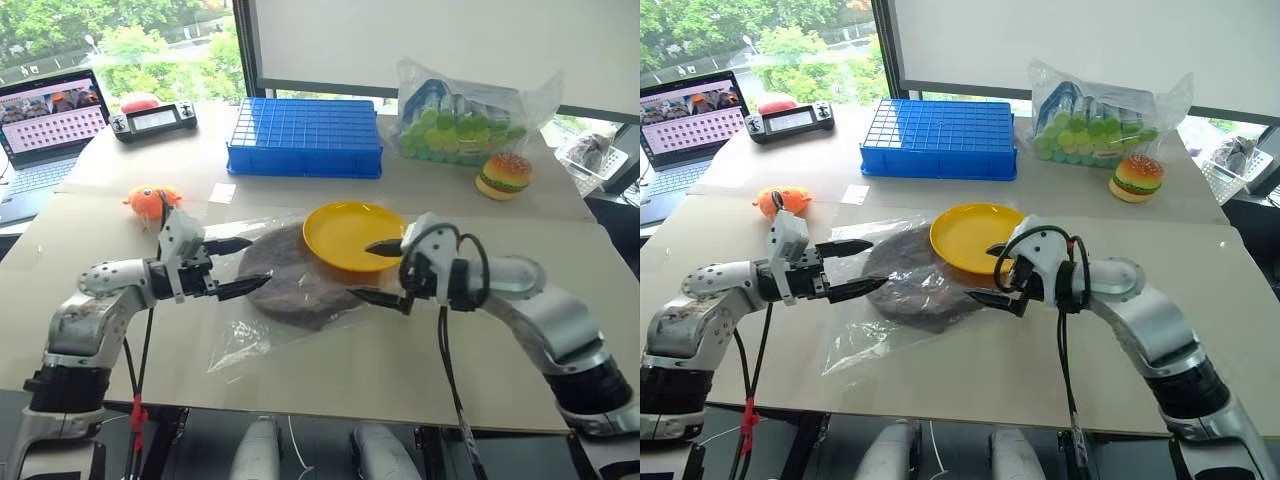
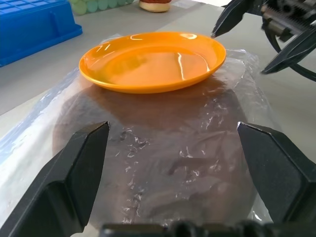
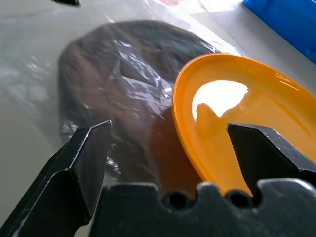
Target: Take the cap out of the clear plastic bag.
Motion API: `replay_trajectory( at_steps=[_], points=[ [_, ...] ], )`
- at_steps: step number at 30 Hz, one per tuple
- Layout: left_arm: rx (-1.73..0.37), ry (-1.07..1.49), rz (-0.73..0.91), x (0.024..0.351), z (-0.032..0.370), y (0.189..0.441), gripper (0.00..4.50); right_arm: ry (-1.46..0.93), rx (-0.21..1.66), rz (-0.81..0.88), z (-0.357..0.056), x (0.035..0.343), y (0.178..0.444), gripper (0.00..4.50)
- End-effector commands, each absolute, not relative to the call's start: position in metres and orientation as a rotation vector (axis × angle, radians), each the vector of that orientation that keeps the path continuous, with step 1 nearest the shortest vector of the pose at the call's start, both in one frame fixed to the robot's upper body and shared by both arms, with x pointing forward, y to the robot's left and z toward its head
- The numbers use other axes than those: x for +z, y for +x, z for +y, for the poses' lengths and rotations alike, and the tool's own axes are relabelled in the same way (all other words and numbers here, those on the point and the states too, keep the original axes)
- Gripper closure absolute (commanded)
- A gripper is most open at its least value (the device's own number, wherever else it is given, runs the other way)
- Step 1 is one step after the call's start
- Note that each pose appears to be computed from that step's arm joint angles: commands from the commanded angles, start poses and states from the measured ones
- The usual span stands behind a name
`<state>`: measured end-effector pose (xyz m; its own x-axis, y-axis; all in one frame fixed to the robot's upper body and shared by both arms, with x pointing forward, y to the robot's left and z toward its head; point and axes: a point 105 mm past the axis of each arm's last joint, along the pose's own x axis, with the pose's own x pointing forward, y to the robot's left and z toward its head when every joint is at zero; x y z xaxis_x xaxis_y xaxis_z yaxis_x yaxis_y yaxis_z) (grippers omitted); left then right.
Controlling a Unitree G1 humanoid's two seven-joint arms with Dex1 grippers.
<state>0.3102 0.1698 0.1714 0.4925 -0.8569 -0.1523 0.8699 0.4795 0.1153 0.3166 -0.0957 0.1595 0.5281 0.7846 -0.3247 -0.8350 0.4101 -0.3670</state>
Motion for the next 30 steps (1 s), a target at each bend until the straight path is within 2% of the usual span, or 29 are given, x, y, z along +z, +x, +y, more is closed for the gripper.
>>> replay_trajectory(
  at_steps=[1, 8, 11, 12, 13, 21, 24, 28, 30],
  points=[
    [-1.056, 0.209, 0.045, 0.178, 0.166, 0.309, 0.07, -0.634, 0.967, 0.059, -0.101, 0.160, 0.329, 0.00],
    [-1.059, 0.206, 0.045, 0.177, 0.162, 0.309, 0.07, -0.673, 0.865, 0.056, -0.109, 0.152, 0.349, 0.00],
    [-1.062, 0.208, 0.047, 0.176, 0.161, 0.309, 0.00, -0.685, 0.859, 0.045, -0.108, 0.151, 0.350, 0.73],
    [-1.063, 0.209, 0.048, 0.176, 0.161, 0.308, 0.00, -0.689, 0.858, 0.041, -0.107, 0.151, 0.350, 1.17],
    [-1.063, 0.210, 0.049, 0.176, 0.161, 0.308, 0.00, -0.690, 0.856, 0.036, -0.107, 0.152, 0.350, 1.35],
    [-1.064, 0.216, 0.053, 0.175, 0.162, 0.307, 0.00, -0.713, 0.858, 0.007, -0.103, 0.155, 0.350, 4.05],
    [-1.066, 0.219, 0.055, 0.174, 0.162, 0.306, 0.00, -0.731, 0.852, -0.008, -0.103, 0.158, 0.350, 4.48],
    [-1.067, 0.224, 0.058, 0.174, 0.162, 0.307, 0.00, -0.726, 0.807, -0.060, -0.111, 0.176, 0.354, 4.48],
    [-1.068, 0.225, 0.058, 0.173, 0.162, 0.307, 0.00, -0.744, 0.736, -0.057, -0.127, 0.181, 0.363, 4.48]
  ],
)
